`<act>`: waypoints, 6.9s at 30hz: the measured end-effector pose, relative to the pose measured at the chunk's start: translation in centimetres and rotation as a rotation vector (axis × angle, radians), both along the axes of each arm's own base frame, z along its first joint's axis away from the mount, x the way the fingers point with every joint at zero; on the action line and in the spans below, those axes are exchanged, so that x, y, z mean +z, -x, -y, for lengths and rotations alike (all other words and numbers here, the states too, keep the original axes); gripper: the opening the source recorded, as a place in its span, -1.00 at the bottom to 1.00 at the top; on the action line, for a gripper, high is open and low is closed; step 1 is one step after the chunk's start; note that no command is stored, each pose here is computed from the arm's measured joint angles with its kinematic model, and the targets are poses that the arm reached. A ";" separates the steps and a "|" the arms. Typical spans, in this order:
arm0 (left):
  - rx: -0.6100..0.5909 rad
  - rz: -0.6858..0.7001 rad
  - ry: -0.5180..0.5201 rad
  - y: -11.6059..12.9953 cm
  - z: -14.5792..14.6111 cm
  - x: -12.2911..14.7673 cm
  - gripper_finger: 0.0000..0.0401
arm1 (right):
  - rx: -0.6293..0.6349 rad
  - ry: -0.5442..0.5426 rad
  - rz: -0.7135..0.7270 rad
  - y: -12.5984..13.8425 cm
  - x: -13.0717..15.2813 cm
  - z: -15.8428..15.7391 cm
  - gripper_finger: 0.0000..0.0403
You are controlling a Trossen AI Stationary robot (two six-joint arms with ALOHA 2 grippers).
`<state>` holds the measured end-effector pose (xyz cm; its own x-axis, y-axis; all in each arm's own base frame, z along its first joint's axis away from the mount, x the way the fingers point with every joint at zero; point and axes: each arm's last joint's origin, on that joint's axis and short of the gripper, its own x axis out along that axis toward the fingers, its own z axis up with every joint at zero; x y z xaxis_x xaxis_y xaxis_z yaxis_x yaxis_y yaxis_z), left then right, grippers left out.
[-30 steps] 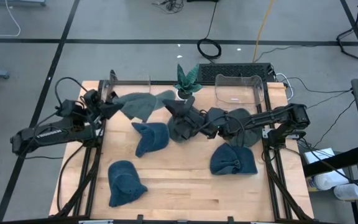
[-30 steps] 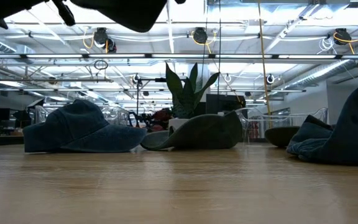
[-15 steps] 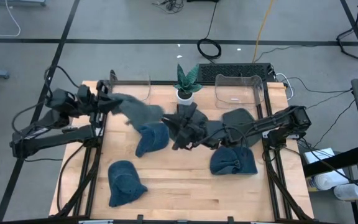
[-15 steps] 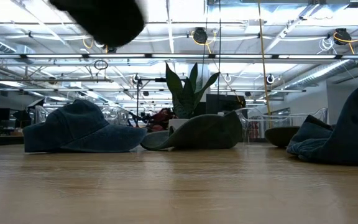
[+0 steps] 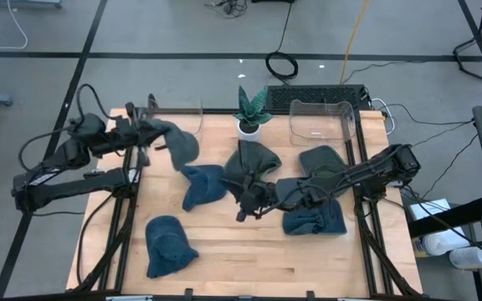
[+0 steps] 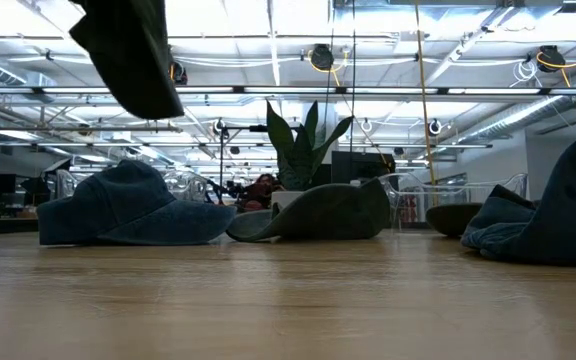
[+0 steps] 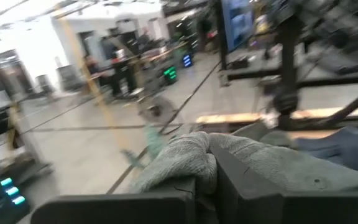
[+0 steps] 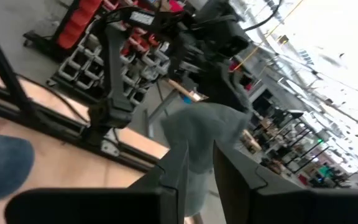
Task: Pick & Place hat
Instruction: Put the bottom right green cap into the left transparent bin
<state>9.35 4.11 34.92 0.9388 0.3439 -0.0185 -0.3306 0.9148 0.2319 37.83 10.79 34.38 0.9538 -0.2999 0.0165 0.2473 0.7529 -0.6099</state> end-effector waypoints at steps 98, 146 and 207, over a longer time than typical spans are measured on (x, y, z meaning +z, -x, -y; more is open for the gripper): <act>1.471 0.715 0.618 -13.3 -11.6 -14.7 -0.58 | 0.021 -0.058 -0.050 5.2 -6.7 -7.9 -0.98; 0.839 0.537 0.782 -14.3 -8.7 -7.7 0.95 | 0.021 -0.097 -0.018 4.9 -6.4 -7.4 -0.98; 0.746 -0.127 0.494 -14.2 -10.8 -11.4 -0.98 | 0.047 -0.168 0.016 4.6 -6.3 -7.1 -0.98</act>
<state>23.51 14.92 23.53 0.4560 0.7881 -0.4135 -0.8765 0.4781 -0.0554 33.21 17.87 28.12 0.9669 -0.2547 -0.0151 0.2179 0.8548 -0.4710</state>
